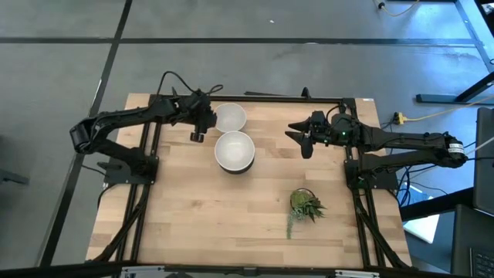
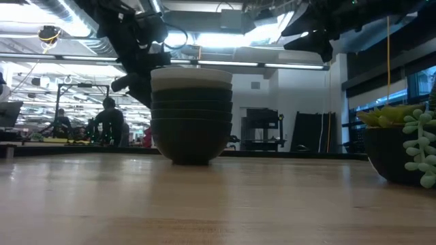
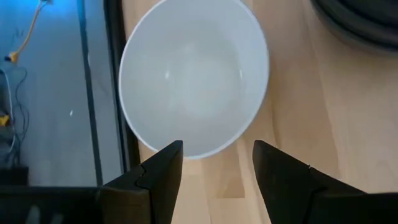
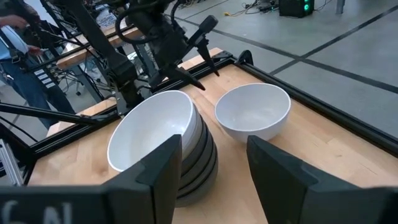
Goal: Nest bowls inside each other
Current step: Stack the top white bowl on top of the other bottom white bowl, then return to Home Position
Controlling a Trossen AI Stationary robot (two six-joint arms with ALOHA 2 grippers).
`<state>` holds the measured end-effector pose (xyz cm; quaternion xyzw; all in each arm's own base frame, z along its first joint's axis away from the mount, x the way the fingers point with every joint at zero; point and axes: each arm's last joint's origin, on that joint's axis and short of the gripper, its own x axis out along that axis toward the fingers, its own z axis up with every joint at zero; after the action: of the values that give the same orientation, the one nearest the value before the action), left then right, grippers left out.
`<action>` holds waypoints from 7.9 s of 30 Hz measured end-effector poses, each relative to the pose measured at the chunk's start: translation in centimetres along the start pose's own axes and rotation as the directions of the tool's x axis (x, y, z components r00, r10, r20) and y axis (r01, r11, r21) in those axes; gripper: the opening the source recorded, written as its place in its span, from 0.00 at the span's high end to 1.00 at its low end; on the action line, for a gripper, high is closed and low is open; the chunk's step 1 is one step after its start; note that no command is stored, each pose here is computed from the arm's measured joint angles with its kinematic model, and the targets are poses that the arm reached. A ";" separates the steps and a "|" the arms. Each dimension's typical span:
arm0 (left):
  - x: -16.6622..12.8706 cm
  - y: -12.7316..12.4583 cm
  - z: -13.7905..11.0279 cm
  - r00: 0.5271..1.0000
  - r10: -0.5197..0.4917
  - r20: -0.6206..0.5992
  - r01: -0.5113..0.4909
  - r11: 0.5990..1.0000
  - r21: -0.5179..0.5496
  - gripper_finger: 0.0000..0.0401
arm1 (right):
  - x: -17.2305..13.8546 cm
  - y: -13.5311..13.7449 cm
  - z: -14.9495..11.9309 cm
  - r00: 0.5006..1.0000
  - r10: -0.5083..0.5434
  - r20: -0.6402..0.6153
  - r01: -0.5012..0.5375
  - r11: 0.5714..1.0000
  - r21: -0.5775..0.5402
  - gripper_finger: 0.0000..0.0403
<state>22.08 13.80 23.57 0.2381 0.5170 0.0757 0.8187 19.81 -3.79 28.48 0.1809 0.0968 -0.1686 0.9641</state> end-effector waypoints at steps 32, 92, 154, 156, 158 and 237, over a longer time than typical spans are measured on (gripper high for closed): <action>5.0 -0.4 -0.2 0.992 -0.124 -0.027 0.127 0.971 0.202 0.53 | 0.0 -0.2 -0.2 1.000 -0.020 -0.019 0.021 1.000 0.024 0.54; -1.7 8.3 1.5 0.997 -0.072 -0.016 0.068 0.980 -0.189 1.00 | 0.0 -0.2 -0.3 0.999 -0.026 -0.033 0.027 0.999 0.041 0.54; -7.1 -7.9 18.6 0.959 -0.267 -0.093 0.234 0.934 -0.270 1.00 | -0.1 -0.2 -1.5 0.979 0.064 -0.192 -0.063 0.998 0.013 0.54; -7.1 -7.8 18.5 0.958 -0.270 -0.102 0.234 0.933 -0.273 1.00 | -0.1 -0.3 -1.5 0.979 0.064 -0.191 -0.063 0.998 0.009 0.54; -6.8 -7.8 18.4 0.955 -0.273 -0.111 0.234 0.931 -0.280 1.00 | -0.1 -0.3 -1.5 0.979 0.064 -0.191 -0.066 0.998 -0.003 0.54; -16.4 -7.1 0.2 0.765 0.249 0.594 0.146 0.831 -0.536 0.51 | -7.8 -2.0 -1.3 0.993 -0.064 0.104 0.087 0.968 -0.236 0.54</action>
<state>13.95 1.43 33.64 0.0171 0.1539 0.1595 0.9750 11.70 -2.75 28.63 0.0510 0.0770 -0.2006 0.9753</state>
